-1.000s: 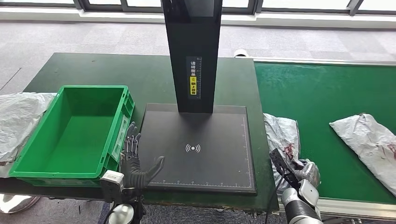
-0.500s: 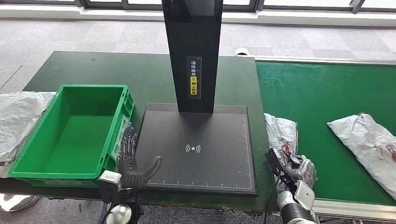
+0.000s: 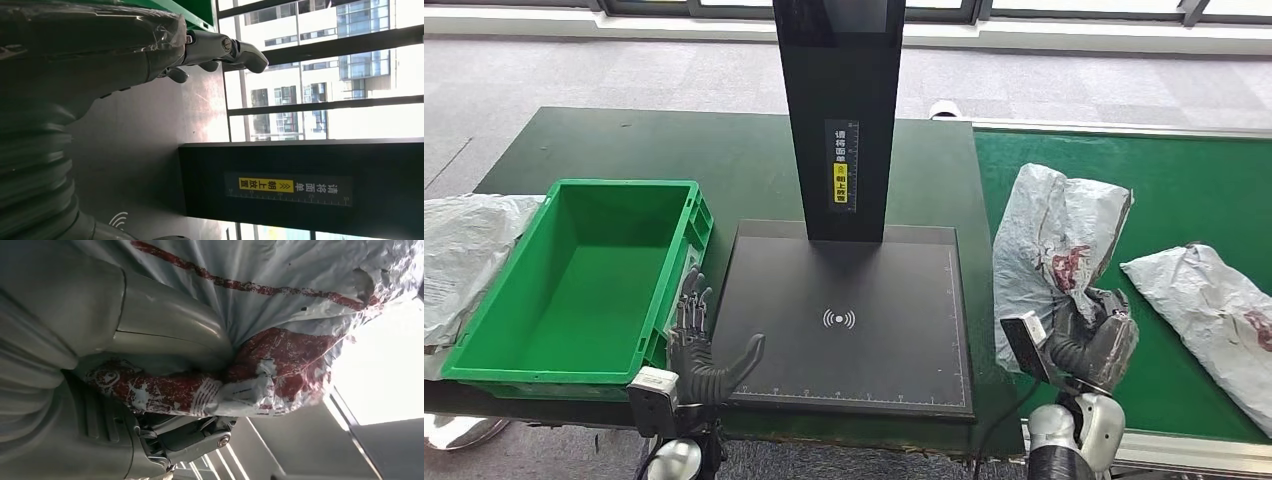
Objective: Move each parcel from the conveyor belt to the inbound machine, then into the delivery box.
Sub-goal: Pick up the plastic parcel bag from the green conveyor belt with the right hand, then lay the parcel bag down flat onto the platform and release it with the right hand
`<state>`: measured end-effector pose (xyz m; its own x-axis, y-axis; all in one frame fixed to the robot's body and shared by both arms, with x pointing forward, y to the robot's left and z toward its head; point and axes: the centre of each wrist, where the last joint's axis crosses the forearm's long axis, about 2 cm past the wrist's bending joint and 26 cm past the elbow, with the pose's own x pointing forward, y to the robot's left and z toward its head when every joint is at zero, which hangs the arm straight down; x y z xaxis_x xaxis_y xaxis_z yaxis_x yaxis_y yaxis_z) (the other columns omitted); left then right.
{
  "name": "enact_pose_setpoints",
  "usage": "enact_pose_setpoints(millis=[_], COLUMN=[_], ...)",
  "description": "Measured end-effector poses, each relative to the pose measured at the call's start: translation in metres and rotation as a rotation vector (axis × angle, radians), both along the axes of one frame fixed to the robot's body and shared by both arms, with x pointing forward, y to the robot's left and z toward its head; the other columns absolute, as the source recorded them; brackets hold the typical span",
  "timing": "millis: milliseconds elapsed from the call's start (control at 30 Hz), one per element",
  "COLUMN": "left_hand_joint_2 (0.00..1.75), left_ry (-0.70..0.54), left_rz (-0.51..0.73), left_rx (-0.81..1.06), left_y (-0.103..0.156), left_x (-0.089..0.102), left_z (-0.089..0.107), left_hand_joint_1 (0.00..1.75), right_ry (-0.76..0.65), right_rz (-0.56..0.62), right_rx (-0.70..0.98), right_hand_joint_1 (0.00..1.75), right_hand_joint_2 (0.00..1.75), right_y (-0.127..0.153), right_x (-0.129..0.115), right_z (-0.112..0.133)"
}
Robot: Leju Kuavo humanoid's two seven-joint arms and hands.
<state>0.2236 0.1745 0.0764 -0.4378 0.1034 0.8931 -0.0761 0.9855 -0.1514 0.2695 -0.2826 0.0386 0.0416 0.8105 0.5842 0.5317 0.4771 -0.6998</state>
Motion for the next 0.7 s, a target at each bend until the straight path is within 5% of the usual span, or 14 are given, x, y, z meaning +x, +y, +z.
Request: enact_pose_setpoints(millis=[233,467,567,700], left_hand_joint_2=[1.75,1.75,1.75,1.75], left_ry=[0.002,0.013,0.018,0.021], left_rz=[-0.009,-0.025,-0.033,-0.056], left_rx=[-0.002,-0.009,-0.012,-0.016], left_y=[0.000,-0.002,-0.003,-0.004], left_x=[0.000,0.000,0.000,0.000], left_z=[-0.001,-0.004,-0.005,-0.006], left_hand_joint_1=[0.00,0.00,0.00,0.00], right_ry=[-0.210,-0.472,-0.514,-0.445], right_rz=[-0.091,-0.030,0.105,0.452], right_rx=[0.020,-0.020,0.056,0.223], right_hand_joint_1=[1.75,1.75,1.75,1.75], right_hand_joint_2=[1.75,1.75,1.75,1.75], right_y=[-0.018,-0.010,0.017,0.069], right_x=[-0.009,-0.001,0.004,0.008], right_z=[0.029,0.089,0.098,0.094])
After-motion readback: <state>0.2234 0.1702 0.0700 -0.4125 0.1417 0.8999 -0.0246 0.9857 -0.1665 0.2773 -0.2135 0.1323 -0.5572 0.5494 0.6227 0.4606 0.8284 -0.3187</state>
